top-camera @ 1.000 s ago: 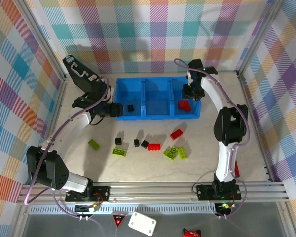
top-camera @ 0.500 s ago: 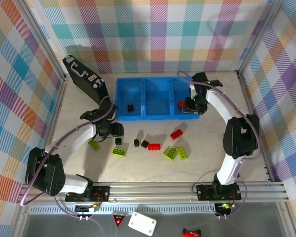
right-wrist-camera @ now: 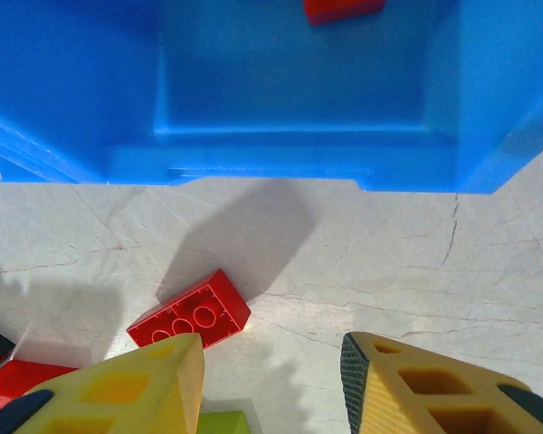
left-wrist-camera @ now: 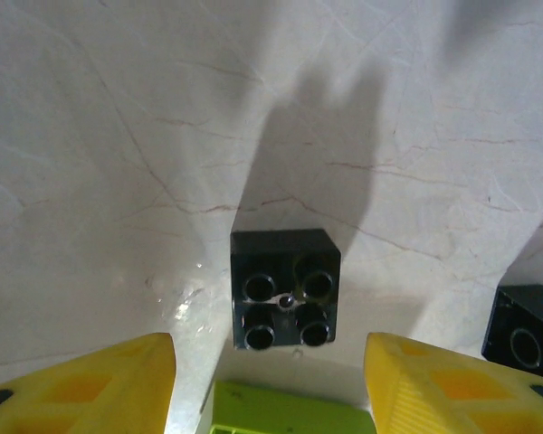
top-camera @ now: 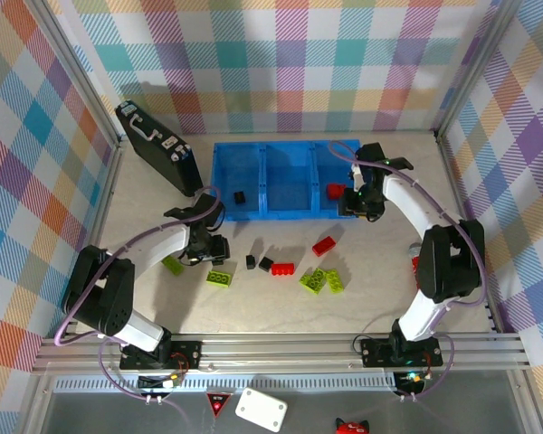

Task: Sort the legos into containers by color
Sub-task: Pick up the lego from the center of the table.

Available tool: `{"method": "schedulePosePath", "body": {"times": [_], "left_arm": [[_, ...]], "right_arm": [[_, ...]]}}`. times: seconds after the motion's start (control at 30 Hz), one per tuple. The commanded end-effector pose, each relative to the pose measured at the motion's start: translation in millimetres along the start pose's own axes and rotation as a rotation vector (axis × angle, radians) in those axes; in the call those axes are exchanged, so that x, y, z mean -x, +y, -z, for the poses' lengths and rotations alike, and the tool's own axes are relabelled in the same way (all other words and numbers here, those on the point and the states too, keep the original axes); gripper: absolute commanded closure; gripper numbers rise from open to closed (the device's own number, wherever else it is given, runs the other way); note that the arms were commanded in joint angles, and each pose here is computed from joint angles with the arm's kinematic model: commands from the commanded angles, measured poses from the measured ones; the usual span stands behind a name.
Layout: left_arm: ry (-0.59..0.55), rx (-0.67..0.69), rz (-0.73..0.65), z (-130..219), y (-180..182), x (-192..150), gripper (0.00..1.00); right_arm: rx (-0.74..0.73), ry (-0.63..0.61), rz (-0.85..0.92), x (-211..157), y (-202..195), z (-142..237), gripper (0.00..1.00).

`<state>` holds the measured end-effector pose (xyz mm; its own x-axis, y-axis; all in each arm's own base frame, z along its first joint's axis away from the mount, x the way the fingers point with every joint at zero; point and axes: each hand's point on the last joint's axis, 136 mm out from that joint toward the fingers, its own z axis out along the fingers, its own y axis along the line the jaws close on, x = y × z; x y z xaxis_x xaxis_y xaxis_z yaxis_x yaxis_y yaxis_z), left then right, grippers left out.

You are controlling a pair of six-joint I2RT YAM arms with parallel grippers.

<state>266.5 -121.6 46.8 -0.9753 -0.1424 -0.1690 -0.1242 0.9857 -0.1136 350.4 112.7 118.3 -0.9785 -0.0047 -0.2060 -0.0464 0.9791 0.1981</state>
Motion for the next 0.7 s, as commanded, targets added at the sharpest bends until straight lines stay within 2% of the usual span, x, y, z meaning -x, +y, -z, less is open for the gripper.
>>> {"method": "schedulePosePath", "body": {"times": [0.0, 0.27, 0.67], "left_arm": [[0.012, 0.011, 0.002, -10.5, -2.3, -5.6, 0.43], [0.022, 0.053, 0.000, -23.8, 3.1, -6.4, 0.47], [0.021, 0.063, -0.033, -21.2, -3.6, -1.1, 0.64]], "right_arm": [[0.025, -0.023, -0.007, -1.4, 5.4, 10.4, 0.54], [0.019, -0.027, -0.008, -4.9, 4.9, 16.1, 0.54], [0.018, -0.029, -0.014, -11.2, 4.3, 20.6, 0.54]]}}
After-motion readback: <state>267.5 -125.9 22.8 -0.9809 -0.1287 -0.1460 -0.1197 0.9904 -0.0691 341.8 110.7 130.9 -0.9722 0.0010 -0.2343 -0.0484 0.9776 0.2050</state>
